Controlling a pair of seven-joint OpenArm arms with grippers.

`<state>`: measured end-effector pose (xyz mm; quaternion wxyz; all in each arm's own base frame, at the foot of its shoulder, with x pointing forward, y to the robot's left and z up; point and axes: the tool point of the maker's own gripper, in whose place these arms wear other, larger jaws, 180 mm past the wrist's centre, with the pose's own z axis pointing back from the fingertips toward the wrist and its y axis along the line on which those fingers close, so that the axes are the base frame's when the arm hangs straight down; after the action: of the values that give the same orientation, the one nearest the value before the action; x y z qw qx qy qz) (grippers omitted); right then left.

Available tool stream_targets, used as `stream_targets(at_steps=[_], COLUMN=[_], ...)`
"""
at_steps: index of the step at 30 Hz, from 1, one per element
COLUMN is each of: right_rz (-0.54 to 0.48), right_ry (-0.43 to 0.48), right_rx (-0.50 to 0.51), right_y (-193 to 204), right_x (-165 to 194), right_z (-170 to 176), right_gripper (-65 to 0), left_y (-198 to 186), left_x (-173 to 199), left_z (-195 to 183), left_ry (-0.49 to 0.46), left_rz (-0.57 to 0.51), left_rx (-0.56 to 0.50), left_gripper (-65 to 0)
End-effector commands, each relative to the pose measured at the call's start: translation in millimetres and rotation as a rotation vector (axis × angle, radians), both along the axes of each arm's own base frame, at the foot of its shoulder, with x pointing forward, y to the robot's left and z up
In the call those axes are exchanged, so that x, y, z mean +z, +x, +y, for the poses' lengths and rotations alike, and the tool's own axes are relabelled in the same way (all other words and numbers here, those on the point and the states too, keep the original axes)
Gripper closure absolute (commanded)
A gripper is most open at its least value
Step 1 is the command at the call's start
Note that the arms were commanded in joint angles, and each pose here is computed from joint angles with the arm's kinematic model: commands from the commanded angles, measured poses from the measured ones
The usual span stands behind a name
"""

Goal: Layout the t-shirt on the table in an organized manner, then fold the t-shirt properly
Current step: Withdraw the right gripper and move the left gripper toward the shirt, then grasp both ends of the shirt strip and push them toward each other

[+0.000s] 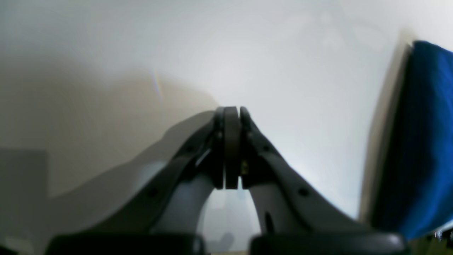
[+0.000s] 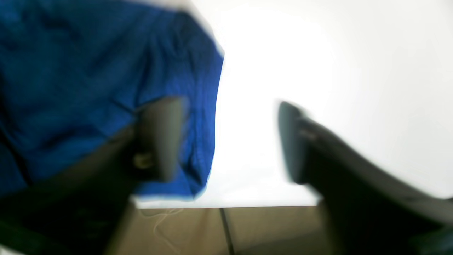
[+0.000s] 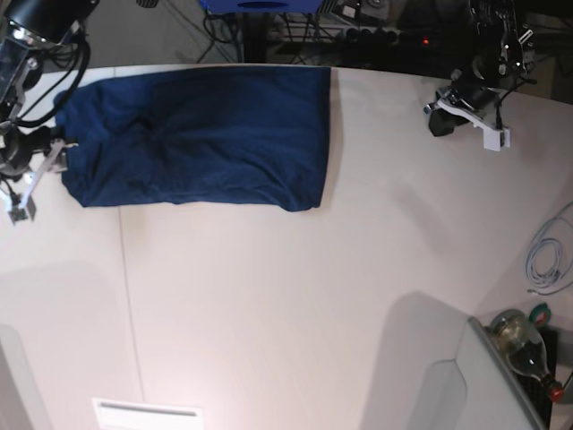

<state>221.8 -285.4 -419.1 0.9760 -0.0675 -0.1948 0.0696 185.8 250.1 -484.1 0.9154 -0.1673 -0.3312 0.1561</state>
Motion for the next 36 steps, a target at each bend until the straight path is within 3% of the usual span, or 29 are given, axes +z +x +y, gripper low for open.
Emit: stream_targets(at_steps=[1, 3, 8, 12, 15, 19, 25, 31, 36], right_rz=[-0.057, -0.084, -0.100, -0.107, -0.098, -0.033, 0.017, 0.056, 0.058], right_ry=[0.051, 0.174, 0.432, 0.538, 0.572, 0.587, 0.664, 0.702, 0.702], right_rx=[-0.021, -0.089, -0.207, -0.265, -0.275, -0.189, -0.120, -0.061, -0.051], right_y=[10, 6, -4, -8, -10, -12, -21, -26, -25], right_x=[5, -6, -34, -46, -50, -61, -69, -73, -73], right_z=[-5, -11, -16, -14, -10, 19, 59, 83, 86], right_gripper=[-54.9, -62.0, -59.4, -59.1, -59.1, -58.5, -47.6, -46.2, -45.6], left_y=[12, 20, 33, 42, 47, 52, 54, 44, 45], left_x=[11, 11, 9, 4, -6, -11, -11, -12, -9], left_z=[0, -9, -42, -69, -92, -118, -146, -191, -207], left_ry=[0.004, -0.006, -0.039, -0.002, 0.058, 0.102, 0.069, 0.034, 0.011], left_rz=[-0.047, -0.057, -0.062, -0.058, -0.039, -0.033, -0.043, -0.041, -0.051], left_rx=[-0.013, -0.037, -0.124, -0.216, -0.285, -0.342, -0.368, -0.490, -0.503], left_gripper=[0.0, 0.0, 0.0, 0.0, 0.0, 0.0, 0.0, 0.0, 0.0])
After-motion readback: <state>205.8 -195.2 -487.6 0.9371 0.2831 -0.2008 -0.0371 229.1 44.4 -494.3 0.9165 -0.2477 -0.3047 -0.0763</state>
